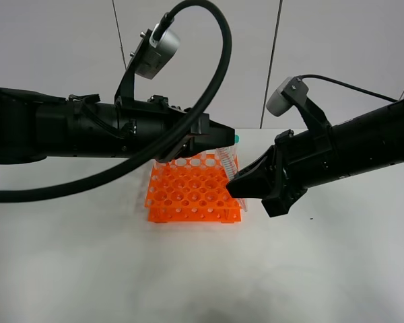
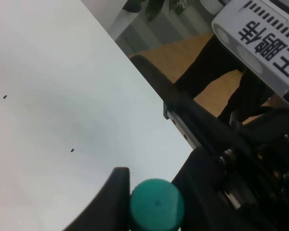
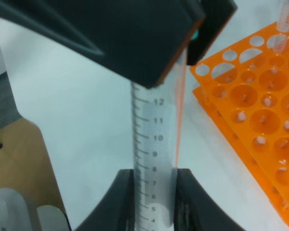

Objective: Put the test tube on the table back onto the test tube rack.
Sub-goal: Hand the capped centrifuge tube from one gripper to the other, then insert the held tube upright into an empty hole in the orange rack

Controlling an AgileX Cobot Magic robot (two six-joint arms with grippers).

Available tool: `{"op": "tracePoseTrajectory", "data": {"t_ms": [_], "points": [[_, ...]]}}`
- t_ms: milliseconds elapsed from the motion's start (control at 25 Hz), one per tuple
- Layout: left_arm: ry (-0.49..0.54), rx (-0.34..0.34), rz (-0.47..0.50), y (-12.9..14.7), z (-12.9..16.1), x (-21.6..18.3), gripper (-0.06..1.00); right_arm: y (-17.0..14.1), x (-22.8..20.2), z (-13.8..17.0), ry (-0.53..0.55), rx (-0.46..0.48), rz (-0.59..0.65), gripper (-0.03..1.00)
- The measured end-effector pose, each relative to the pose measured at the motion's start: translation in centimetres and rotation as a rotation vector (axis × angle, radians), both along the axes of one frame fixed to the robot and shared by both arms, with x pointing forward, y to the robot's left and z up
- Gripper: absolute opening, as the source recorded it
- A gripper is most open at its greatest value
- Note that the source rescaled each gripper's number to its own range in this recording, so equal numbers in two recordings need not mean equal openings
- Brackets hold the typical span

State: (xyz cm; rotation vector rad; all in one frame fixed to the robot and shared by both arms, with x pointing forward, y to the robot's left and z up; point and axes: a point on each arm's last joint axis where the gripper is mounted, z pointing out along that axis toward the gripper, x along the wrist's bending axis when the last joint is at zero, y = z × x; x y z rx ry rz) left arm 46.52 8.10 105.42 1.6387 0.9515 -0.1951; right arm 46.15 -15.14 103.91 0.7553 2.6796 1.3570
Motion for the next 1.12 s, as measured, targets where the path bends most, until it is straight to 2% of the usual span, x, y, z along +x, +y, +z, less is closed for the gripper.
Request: {"op": "tracePoseTrajectory", "data": {"t_ms": [80, 160, 200, 240, 280, 320, 400, 560, 680, 840, 1000, 1120], "points": [[0.0, 0.0, 0.0, 0.0, 0.0, 0.0, 0.0, 0.0, 0.0, 0.0, -0.019, -0.007, 0.009, 0.05], [0.001, -0.006, -0.011, -0.1, 0.0, -0.1, 0.0, 0.0, 0.1, 0.0, -0.038, -0.013, 0.015, 0.29], [0.002, -0.009, -0.015, -0.1, 0.1, -0.1, 0.0, 0.0, 0.1, 0.0, -0.046, -0.016, 0.017, 0.44], [0.003, -0.01, -0.016, -0.1, 0.1, -0.1, 0.0, 0.0, 0.2, 0.0, -0.051, -0.018, 0.014, 0.64], [0.003, -0.01, -0.016, -0.1, 0.1, -0.1, 0.0, -0.1, 0.2, 0.0, -0.055, -0.019, 0.009, 0.76], [0.003, -0.01, -0.016, -0.1, 0.1, -0.1, 0.0, -0.1, 0.3, 0.0, -0.059, -0.02, 0.004, 0.84], [0.003, -0.01, -0.016, -0.1, 0.1, -0.1, 0.0, -0.1, 0.3, 0.0, -0.057, -0.02, -0.005, 0.95], [0.002, -0.009, -0.015, -0.1, 0.1, -0.1, 0.0, 0.1, 0.6, 0.9, -0.047, -0.008, -0.006, 0.99], [0.002, -0.009, -0.015, -0.1, 0.1, -0.1, 0.0, 0.2, 0.5, 2.9, -0.018, -0.003, 0.0, 1.0], [0.002, -0.009, -0.015, -0.1, 0.1, -0.1, 0.0, -0.3, -0.3, 6.8, 0.029, -0.059, 0.011, 1.0], [0.002, -0.009, -0.015, -0.1, 0.1, -0.1, 0.0, -1.2, -0.5, 9.6, 0.091, -0.14, -0.085, 1.0], [0.003, -0.01, -0.014, -0.1, 0.1, -0.1, 0.0, -2.1, -0.2, 9.8, 0.128, -0.217, -0.213, 1.0]]}}
